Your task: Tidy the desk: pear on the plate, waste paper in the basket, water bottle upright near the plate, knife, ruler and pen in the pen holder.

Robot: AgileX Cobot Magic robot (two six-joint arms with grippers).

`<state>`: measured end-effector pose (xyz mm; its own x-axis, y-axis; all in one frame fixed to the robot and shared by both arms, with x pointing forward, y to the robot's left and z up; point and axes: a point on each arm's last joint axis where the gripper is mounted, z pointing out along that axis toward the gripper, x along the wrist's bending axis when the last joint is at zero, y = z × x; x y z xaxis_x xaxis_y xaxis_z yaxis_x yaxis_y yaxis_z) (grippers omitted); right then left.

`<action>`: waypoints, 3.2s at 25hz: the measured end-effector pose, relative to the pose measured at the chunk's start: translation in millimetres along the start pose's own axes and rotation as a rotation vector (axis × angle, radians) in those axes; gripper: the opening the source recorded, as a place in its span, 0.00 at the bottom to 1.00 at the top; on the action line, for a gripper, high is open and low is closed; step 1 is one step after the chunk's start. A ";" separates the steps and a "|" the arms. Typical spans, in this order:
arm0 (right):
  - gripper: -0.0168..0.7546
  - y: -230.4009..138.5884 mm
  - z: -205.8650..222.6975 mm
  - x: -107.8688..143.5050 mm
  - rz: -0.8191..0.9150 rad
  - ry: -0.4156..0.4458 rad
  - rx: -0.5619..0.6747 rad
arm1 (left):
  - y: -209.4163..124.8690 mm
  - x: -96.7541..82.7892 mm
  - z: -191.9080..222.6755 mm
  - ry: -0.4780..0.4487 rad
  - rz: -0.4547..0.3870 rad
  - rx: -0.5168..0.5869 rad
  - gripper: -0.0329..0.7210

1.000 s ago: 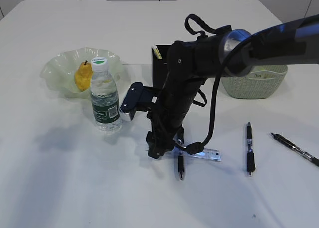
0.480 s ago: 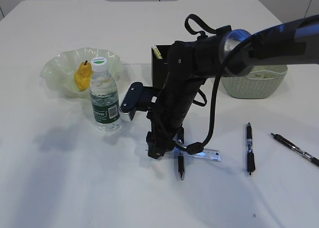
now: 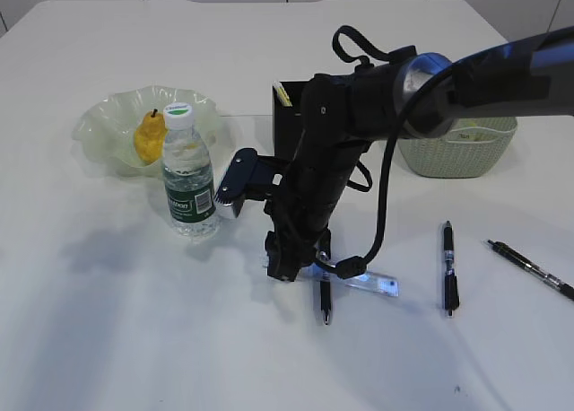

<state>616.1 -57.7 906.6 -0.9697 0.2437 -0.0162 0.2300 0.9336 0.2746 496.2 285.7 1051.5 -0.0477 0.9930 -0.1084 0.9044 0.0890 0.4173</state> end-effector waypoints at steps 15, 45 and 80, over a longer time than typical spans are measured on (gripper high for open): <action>0.39 -1.0 0.0 0.6 -0.004 0.007 0.011 | 0.0 0.0 0.0 0.000 0.000 0.000 0.73; 0.39 15.2 -95.7 -30.7 0.027 -0.184 -0.168 | 0.1 0.0 0.0 0.000 0.000 -0.002 0.73; 0.38 3.8 -193.3 -84.6 0.327 -0.461 -0.653 | -1.2 0.1 0.5 0.001 0.000 0.016 0.73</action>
<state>683.2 -125.5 1094.8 -0.7006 0.6879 -0.1895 0.2612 0.4945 0.8290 495.3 285.6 1050.6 -0.0483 0.9930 -0.1073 0.9109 0.0879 0.4032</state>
